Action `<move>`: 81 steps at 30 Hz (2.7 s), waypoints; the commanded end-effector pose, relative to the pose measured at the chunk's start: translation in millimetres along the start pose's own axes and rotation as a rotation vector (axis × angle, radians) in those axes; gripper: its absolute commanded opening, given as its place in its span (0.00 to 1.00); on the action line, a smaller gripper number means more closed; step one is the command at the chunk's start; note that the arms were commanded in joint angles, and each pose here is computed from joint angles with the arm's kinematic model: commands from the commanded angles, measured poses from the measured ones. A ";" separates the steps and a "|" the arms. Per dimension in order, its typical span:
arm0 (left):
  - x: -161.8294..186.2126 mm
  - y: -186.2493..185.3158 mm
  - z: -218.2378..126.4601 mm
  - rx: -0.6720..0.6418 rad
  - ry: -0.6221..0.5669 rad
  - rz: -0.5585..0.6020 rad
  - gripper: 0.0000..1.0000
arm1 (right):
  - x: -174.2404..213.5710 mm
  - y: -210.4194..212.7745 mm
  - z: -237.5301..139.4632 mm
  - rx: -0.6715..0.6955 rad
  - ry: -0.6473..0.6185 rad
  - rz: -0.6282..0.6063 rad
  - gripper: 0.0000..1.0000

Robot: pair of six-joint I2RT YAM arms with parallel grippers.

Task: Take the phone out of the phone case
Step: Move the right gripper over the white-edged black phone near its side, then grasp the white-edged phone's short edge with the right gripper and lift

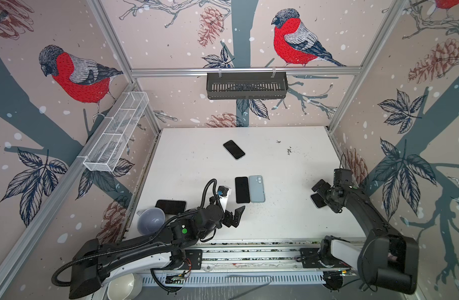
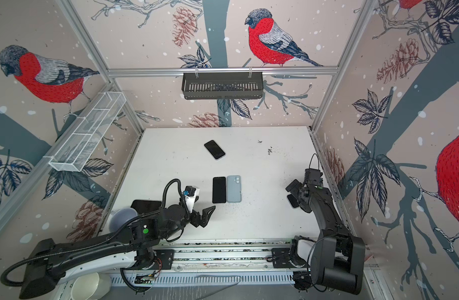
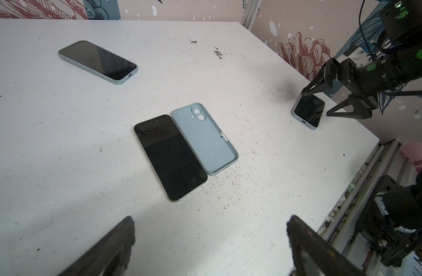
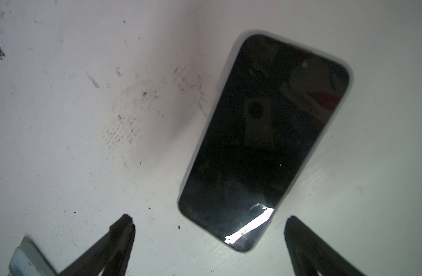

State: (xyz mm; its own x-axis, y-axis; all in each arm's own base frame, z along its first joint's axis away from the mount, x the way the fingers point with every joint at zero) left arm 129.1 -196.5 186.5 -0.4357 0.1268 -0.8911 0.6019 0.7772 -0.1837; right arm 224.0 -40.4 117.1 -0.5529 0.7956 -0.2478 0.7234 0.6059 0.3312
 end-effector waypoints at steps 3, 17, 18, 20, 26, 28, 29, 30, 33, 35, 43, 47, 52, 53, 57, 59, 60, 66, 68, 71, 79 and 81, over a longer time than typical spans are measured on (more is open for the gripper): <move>-5.3 0.2 -0.2 -0.004 -0.031 -0.031 0.98 | 0.1 -8.7 12.1 0.005 0.056 0.036 0.99; -4.5 2.9 -2.4 -0.017 -0.038 -0.037 0.98 | -3.0 -23.8 42.7 0.072 0.135 0.078 0.99; -4.7 2.9 -2.4 -0.017 -0.039 -0.038 0.98 | -3.6 -24.6 43.5 0.081 0.137 0.075 0.99; -5.9 2.9 -2.5 -0.018 -0.042 -0.039 0.98 | -5.4 -26.3 45.0 0.108 0.142 0.073 0.99; -5.7 2.6 -1.7 -0.015 -0.048 -0.042 0.98 | -3.9 -32.7 54.8 0.174 0.182 0.068 0.99; -6.3 2.7 -1.8 -0.016 -0.049 -0.042 0.98 | -4.6 -33.5 57.6 0.188 0.189 0.062 0.99; -6.2 2.9 -1.8 -0.018 -0.048 -0.040 0.98 | -5.2 -33.5 58.6 0.197 0.192 0.056 0.99; -5.4 3.5 -1.7 -0.021 -0.046 -0.040 0.98 | -6.4 -34.1 59.2 0.209 0.196 0.053 0.99; -4.6 4.3 -2.7 -0.021 -0.052 -0.044 0.98 | -6.5 -35.3 61.3 0.233 0.200 0.039 0.99; -3.2 5.1 -3.0 -0.021 -0.055 -0.047 0.98 | -5.0 -34.6 63.2 0.235 0.215 0.032 0.99; -2.2 6.0 -4.2 -0.020 -0.060 -0.061 0.98 | 2.8 -26.3 72.4 0.269 0.261 -0.042 0.99; -2.2 5.9 -4.1 -0.018 -0.060 -0.065 0.98 | 6.5 -24.1 76.2 0.281 0.286 -0.066 0.99; -1.5 5.8 -4.0 -0.015 -0.057 -0.065 0.98 | 13.2 -19.9 78.8 0.282 0.299 -0.102 1.00; -1.4 6.1 -4.3 -0.016 -0.058 -0.066 0.98 | 14.5 -19.4 79.2 0.284 0.303 -0.108 1.00; -0.3 6.1 -3.9 -0.014 -0.056 -0.068 0.98 | 18.5 -16.0 80.1 0.271 0.314 -0.127 0.89; 0.0 5.9 -3.5 -0.014 -0.054 -0.068 0.98 | 20.5 -15.4 80.3 0.263 0.323 -0.130 0.86; 0.1 5.8 -3.4 -0.014 -0.053 -0.068 0.98 | 21.0 -14.7 80.2 0.262 0.323 -0.134 0.86; -0.5 3.8 -2.1 -0.001 -0.052 -0.076 0.98 | 27.9 -5.8 78.2 0.227 0.331 -0.166 0.78; -1.5 2.3 -1.0 0.006 -0.054 -0.079 0.98 | 30.5 -4.0 78.0 0.214 0.336 -0.172 0.78; -3.0 -1.6 1.9 0.026 -0.050 -0.080 0.98 | 34.2 -0.4 76.9 0.186 0.342 -0.185 0.75; -8.1 -20.4 14.0 0.138 -0.041 -0.072 0.98 | 39.7 10.5 69.7 0.099 0.336 -0.211 0.68; -9.7 -22.7 16.8 0.141 -0.036 -0.072 0.98 | 41.0 12.1 68.4 0.095 0.331 -0.218 0.68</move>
State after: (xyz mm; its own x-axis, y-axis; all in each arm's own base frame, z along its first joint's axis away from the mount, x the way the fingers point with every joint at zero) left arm 128.9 -215.5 176.6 -0.4765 0.1120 -0.8720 0.6366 0.7280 -0.2543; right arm 293.0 -38.4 72.2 -0.7018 0.5786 -0.4156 0.5816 0.8022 0.1348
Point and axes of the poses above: each gripper's point midway between its finger pads, its own z axis out along the fingers, its own y axis along the line the jaws close on, x = y × z, the point moved 7 cm from there along -z, back along the fingers, and after that the axes turned 5 degrees about z, right-handed, at the moved point
